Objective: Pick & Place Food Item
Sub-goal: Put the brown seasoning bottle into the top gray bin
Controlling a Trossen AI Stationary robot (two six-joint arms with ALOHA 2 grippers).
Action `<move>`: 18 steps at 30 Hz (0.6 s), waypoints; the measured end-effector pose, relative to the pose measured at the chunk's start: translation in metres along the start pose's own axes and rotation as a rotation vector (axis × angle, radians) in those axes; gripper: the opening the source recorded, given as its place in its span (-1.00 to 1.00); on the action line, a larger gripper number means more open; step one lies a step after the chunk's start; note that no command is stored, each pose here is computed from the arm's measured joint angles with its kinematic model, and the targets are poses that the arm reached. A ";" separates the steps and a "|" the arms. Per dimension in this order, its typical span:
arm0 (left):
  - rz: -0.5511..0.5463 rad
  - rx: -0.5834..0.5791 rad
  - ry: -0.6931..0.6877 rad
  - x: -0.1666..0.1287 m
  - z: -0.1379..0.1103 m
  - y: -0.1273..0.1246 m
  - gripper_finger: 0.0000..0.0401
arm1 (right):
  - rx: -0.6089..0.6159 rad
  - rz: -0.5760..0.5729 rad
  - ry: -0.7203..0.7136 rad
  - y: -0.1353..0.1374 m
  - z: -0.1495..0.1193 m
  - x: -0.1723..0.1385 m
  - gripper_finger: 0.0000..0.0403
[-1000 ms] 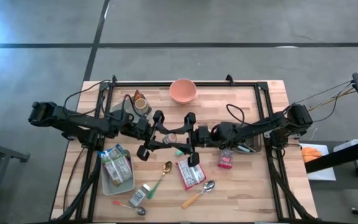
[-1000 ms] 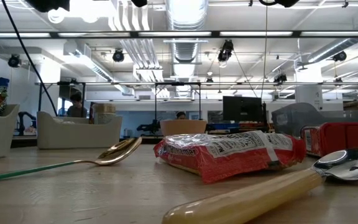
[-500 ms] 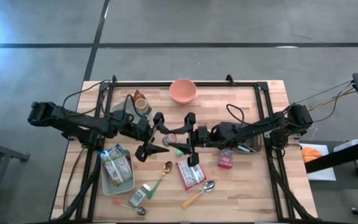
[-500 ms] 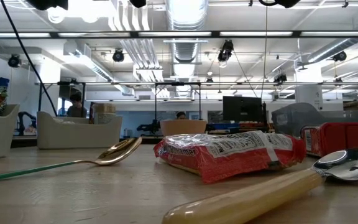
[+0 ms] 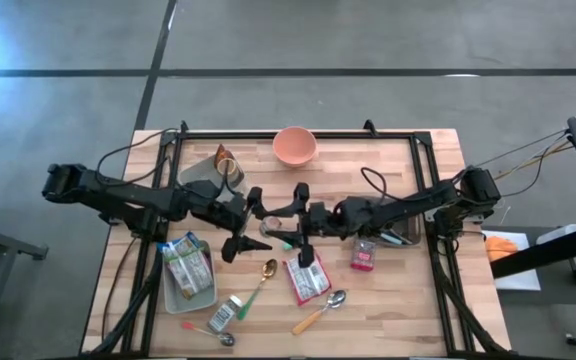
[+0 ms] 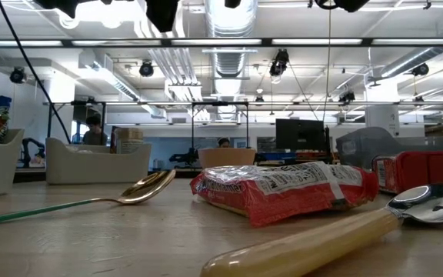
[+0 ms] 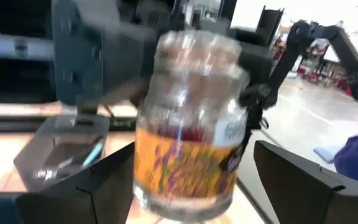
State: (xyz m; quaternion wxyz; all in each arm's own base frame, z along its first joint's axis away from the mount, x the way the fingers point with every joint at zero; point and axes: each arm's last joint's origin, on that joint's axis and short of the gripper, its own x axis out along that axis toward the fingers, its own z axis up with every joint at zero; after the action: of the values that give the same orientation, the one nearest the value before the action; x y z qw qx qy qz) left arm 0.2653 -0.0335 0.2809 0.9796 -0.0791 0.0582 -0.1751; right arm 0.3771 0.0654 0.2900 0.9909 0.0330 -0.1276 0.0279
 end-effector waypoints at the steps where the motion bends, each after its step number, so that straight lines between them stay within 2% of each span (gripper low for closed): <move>1: 0.002 -0.002 0.008 0.000 -0.001 0.000 0.56 | -0.001 0.002 0.004 0.000 0.000 0.001 -0.14; 18: 0.006 0.010 0.032 -0.004 -0.002 0.000 0.56 | 0.020 0.050 0.029 0.003 0.006 0.005 -0.14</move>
State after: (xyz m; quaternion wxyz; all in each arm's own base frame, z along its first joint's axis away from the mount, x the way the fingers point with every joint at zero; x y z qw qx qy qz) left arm 0.2616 -0.0328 0.2796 0.9795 -0.0713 0.0730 -0.1737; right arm 0.3805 0.0678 0.2977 0.9912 0.0394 -0.1139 0.0545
